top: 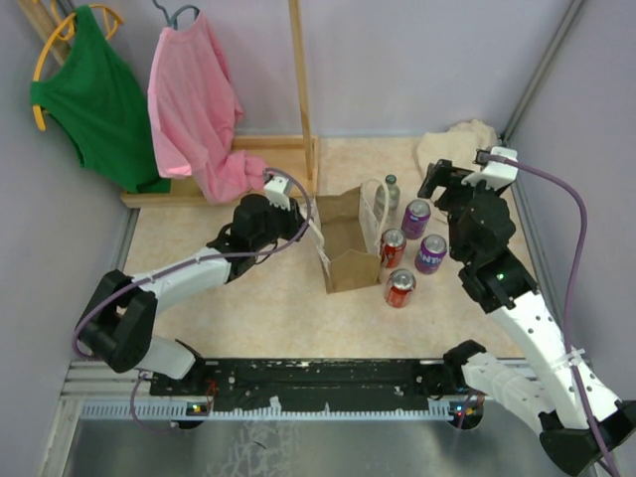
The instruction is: Take the beverage out of the canvas bag
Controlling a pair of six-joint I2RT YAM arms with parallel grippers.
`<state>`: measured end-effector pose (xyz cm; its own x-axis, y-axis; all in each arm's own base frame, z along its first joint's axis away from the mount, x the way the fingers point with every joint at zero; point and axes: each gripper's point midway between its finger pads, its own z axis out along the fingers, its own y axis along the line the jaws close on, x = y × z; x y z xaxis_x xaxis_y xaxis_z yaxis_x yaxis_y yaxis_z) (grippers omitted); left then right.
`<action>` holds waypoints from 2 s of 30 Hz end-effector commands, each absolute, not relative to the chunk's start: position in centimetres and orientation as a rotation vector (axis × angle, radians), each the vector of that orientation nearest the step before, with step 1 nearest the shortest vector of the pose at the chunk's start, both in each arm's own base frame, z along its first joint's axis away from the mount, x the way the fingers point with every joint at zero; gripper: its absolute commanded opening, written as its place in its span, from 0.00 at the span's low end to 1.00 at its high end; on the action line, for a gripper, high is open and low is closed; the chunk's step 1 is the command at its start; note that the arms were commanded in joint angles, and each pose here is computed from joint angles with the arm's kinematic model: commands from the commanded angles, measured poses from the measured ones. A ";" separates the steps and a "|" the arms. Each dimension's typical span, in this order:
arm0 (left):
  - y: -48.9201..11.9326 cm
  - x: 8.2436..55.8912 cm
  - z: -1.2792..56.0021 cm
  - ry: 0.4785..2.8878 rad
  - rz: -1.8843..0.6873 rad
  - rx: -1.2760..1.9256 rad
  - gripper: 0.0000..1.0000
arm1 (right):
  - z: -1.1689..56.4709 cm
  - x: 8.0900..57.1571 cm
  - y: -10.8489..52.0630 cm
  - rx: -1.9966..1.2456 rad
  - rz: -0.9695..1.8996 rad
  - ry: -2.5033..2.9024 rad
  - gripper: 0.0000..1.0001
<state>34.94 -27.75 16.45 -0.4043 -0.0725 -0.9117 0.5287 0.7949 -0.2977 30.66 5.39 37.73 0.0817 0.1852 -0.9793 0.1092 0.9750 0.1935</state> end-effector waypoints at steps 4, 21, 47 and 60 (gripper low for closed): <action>-26.5 36.5 17.2 1.889 -0.529 0.373 0.24 | 36.4 29.7 4.9 0.232 0.027 1.555 0.86; -20.5 36.9 18.1 1.901 -0.243 0.321 0.31 | 33.5 29.2 3.5 0.301 -0.065 1.659 0.97; -15.7 34.0 25.6 1.756 -0.206 0.175 0.80 | 34.5 30.0 -0.6 0.453 -0.271 1.662 0.99; -12.0 32.5 26.7 1.720 -0.095 0.067 0.82 | 37.6 26.4 -5.3 0.646 -0.427 1.450 0.99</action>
